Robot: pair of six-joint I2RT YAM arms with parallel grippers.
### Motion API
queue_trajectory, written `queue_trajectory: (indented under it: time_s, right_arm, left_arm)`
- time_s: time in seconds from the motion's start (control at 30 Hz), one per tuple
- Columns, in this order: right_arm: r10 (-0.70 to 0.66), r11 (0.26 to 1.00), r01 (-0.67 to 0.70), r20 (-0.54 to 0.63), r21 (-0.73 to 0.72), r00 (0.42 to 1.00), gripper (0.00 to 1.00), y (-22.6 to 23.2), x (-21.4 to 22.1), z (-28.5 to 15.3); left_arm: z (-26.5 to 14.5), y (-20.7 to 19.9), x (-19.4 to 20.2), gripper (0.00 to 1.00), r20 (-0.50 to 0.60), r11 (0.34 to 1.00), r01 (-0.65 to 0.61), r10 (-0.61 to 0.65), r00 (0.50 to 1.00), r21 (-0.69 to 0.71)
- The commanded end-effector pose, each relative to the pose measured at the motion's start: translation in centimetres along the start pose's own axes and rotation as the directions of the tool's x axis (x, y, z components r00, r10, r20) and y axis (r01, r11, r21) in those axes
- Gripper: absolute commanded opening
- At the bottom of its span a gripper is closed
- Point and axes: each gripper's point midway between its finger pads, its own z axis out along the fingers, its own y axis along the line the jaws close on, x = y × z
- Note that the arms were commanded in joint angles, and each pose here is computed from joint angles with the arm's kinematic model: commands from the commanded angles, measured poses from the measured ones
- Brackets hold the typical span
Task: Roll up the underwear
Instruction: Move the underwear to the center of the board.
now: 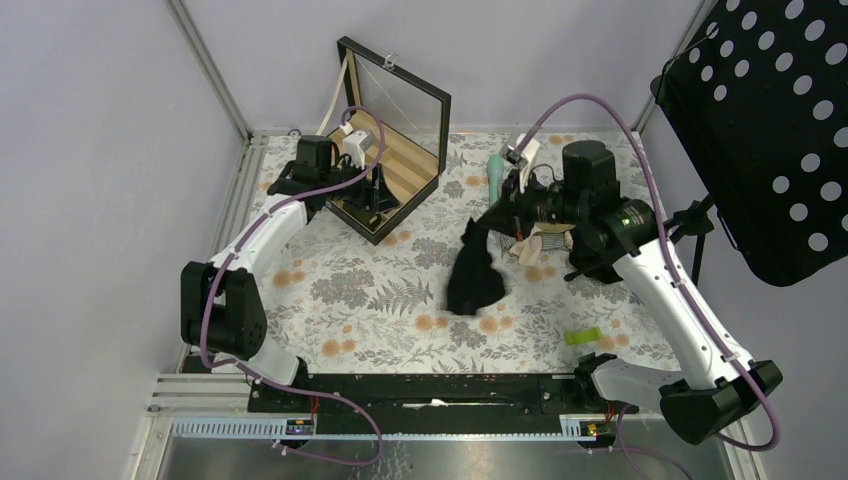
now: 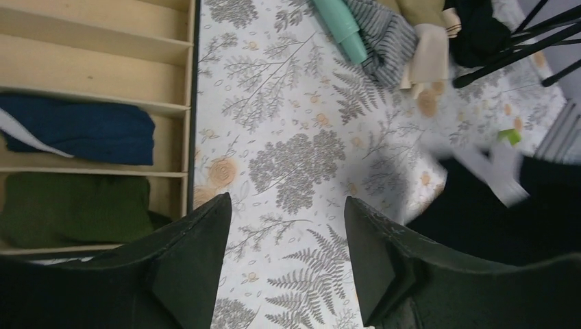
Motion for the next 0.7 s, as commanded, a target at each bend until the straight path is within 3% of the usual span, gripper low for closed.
queue_trajectory:
  time_s: [0.0,0.13,0.2,0.27,0.37,0.47,0.57,0.67]
  right_arm:
    - [-0.036,0.996,0.044,0.097,-0.078,0.995,0.00,2.5,-5.2,-0.5]
    - [0.042,0.996,-0.044,0.025,0.078,0.999,0.00,-1.5,-1.1,0.9]
    - [0.151,0.973,-0.150,0.007,0.177,0.989,0.00,-4.2,2.1,1.3]
    - [0.304,0.905,-0.283,-0.020,0.318,0.952,0.01,-7.6,6.3,1.3]
    - [0.525,0.755,-0.423,-0.077,0.501,0.847,0.15,-11.4,13.5,0.5]
    - [0.609,0.679,-0.480,-0.063,0.555,0.790,0.42,-12.4,16.1,-0.7]
    - [0.536,0.754,-0.433,-0.081,0.494,0.840,0.51,-11.7,14.6,-0.7]
    - [0.314,0.927,-0.260,-0.178,0.270,0.933,0.47,-8.7,13.1,0.0]
  left_arm:
    - [-2.5,-0.2,-3.2,0.66,0.077,0.988,-0.123,0.130,0.989,-0.089]
    - [-3.0,0.2,-3.3,0.67,0.076,0.980,-0.152,0.163,0.984,-0.130]
    - [-3.1,0.2,-3.1,0.67,0.070,0.978,-0.157,0.168,0.983,-0.134]
    - [-3.3,0.2,-2.7,0.67,0.064,0.978,-0.159,0.168,0.984,-0.134]
    - [-3.2,0.3,-1.7,0.67,0.047,0.980,-0.154,0.161,0.986,-0.129]
    - [-3.0,0.2,-0.6,0.67,0.019,0.980,-0.162,0.165,0.986,-0.114]
    - [-3.1,-0.1,1.1,0.66,-0.032,0.974,-0.212,0.210,0.977,-0.076]
    - [-3.6,-1.9,4.6,0.60,-0.098,0.910,-0.406,0.413,0.906,0.078]
